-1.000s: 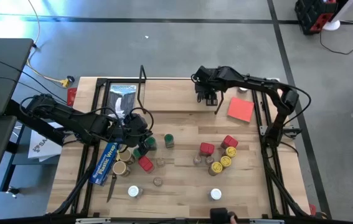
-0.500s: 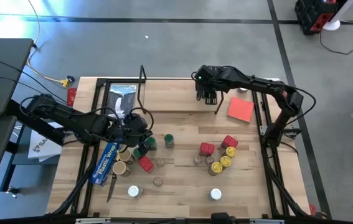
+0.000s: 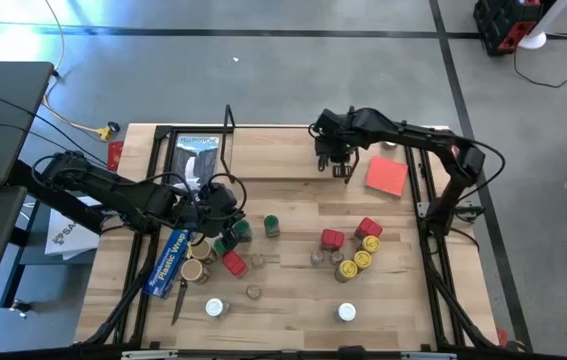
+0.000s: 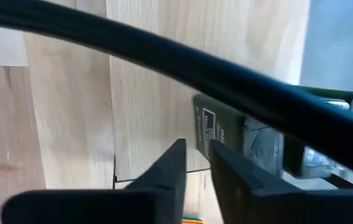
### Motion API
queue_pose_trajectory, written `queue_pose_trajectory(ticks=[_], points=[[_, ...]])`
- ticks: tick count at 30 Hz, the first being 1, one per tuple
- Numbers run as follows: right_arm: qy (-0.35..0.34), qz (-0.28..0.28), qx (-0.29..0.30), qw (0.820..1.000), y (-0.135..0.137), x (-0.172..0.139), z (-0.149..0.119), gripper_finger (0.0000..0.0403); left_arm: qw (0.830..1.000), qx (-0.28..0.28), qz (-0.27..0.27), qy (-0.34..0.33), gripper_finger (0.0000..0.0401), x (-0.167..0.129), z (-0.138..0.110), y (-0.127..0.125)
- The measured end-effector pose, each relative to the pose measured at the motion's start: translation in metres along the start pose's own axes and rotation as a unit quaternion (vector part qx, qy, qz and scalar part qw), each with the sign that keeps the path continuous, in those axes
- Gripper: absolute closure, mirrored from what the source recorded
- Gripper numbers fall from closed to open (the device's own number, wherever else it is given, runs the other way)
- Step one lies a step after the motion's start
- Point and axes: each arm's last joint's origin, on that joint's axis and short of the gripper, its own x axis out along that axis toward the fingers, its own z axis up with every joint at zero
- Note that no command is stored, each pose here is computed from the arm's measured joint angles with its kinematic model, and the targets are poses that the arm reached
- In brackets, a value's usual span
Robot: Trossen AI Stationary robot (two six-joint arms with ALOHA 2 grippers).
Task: Shelf spices
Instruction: Put the black seasoning can on the shelf aligned with the black seasoning can
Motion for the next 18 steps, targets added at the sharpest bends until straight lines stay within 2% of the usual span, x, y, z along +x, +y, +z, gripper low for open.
queue_pose_trajectory(ticks=[6,18], points=[[0.016,0.008,0.002,1.000,-0.002,0.016,0.002,0.0399,1.000,0.000,0.000,0.000,0.0364,0.000,0.000,0.000],[-0.009,-0.017,0.012,1.000,-0.011,0.023,0.007,0.0402,1.000,0.001,-0.001,0.000,0.0364,0.000,0.000,0.000]])
